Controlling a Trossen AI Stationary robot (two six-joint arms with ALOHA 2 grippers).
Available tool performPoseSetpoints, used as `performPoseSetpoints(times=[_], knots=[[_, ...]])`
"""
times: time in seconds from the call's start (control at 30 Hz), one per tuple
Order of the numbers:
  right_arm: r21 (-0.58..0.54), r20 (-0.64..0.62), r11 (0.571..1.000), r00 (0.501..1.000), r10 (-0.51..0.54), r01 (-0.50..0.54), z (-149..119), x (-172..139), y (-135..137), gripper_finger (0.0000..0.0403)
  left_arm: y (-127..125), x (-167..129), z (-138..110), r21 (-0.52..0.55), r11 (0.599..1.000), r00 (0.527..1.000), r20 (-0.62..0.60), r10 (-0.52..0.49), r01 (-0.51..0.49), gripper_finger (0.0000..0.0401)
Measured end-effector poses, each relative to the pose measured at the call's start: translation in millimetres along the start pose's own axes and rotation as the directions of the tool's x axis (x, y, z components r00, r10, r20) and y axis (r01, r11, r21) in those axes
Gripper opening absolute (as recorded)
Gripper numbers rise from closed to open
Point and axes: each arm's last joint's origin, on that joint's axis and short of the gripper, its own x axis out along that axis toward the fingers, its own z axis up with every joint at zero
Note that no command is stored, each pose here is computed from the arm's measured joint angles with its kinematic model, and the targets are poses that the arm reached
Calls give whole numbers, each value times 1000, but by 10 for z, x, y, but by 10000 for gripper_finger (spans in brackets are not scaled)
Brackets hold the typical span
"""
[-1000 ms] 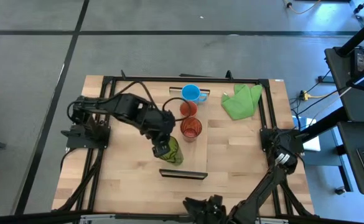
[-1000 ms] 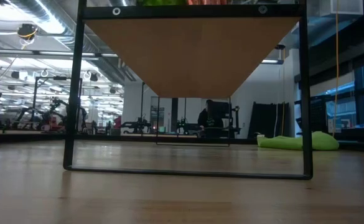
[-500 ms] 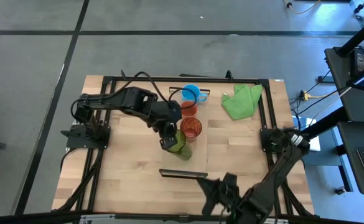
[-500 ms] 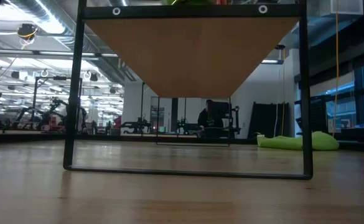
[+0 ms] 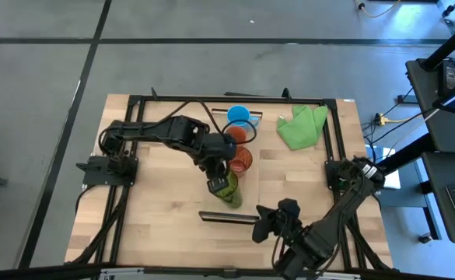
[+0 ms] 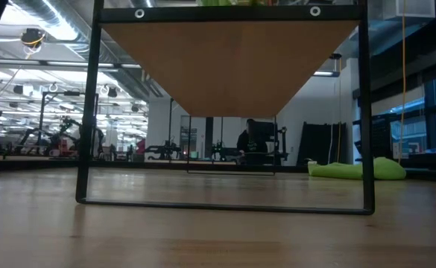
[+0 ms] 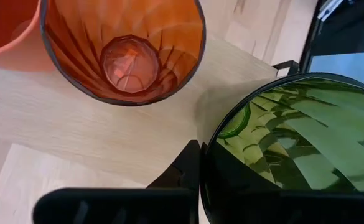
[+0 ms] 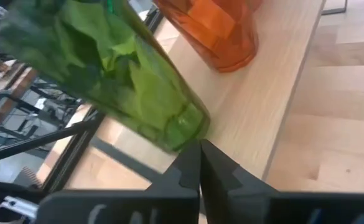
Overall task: Stack small to large cups/mugs on shelf
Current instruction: Put the green cup on the shelf
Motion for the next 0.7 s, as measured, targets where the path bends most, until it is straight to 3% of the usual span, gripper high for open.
performPoseSetpoints(times=[0.33, 0.7], knots=[[-40, -26, 998, 998, -50, 49, 78, 217, 86, 1, 2, 34, 8, 3, 1000, 1000, -10, 7, -7, 2], [-100, -72, 995, 997, -34, 27, 63, 438, 229, 0, -52, 37, -23, 33, 999, 1000, -10, 5, -5, 4]])
